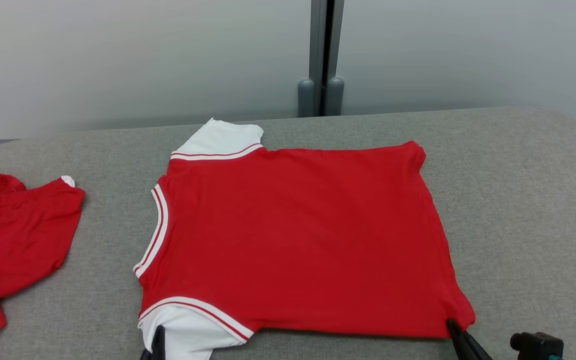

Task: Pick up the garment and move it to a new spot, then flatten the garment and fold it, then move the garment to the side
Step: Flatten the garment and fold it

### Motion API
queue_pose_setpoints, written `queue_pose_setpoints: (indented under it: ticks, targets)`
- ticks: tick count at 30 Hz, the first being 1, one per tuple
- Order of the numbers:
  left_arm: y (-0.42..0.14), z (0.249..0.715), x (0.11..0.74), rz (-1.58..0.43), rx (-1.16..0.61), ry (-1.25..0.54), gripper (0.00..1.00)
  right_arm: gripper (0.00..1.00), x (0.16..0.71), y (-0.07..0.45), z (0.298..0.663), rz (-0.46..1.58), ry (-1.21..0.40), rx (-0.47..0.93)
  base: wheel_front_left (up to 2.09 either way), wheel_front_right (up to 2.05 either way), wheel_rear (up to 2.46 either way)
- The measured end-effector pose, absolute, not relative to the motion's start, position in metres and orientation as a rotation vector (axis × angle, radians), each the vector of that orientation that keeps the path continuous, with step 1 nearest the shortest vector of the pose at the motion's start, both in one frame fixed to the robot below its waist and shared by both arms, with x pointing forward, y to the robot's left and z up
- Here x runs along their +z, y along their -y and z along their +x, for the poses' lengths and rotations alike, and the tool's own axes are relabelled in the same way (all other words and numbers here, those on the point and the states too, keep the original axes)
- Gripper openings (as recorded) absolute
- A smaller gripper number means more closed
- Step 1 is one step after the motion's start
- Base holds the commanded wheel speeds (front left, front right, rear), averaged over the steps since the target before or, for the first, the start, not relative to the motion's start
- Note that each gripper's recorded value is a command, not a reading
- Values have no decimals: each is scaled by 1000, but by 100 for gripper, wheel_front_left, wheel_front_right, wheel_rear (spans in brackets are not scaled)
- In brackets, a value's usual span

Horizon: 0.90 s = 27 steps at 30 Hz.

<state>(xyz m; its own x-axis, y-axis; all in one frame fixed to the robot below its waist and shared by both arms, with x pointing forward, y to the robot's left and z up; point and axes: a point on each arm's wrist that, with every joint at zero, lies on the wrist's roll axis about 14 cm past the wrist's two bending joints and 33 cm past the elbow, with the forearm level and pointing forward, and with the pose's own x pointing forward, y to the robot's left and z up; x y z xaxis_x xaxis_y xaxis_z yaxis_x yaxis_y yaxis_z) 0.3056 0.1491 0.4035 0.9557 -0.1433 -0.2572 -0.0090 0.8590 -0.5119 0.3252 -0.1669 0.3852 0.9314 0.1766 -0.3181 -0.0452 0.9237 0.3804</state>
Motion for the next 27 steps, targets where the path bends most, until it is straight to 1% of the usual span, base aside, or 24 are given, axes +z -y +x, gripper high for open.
queue_pose_setpoints:
  ticks: [10, 21, 27]
  targets:
    - [-142, 312, 410, -523, -107, -291, 0, 0, 390, 166, 329, 393, -342, 111, 0, 0, 0]
    - [-144, 349, 426, -451, -172, -252, 0, 0, 417, 169, 366, 390, -264, 130, 0, 0, 0]
    - [-143, 375, 426, -407, -208, -268, 0, 0, 421, 166, 385, 377, -265, 147, 0, 0, 0]
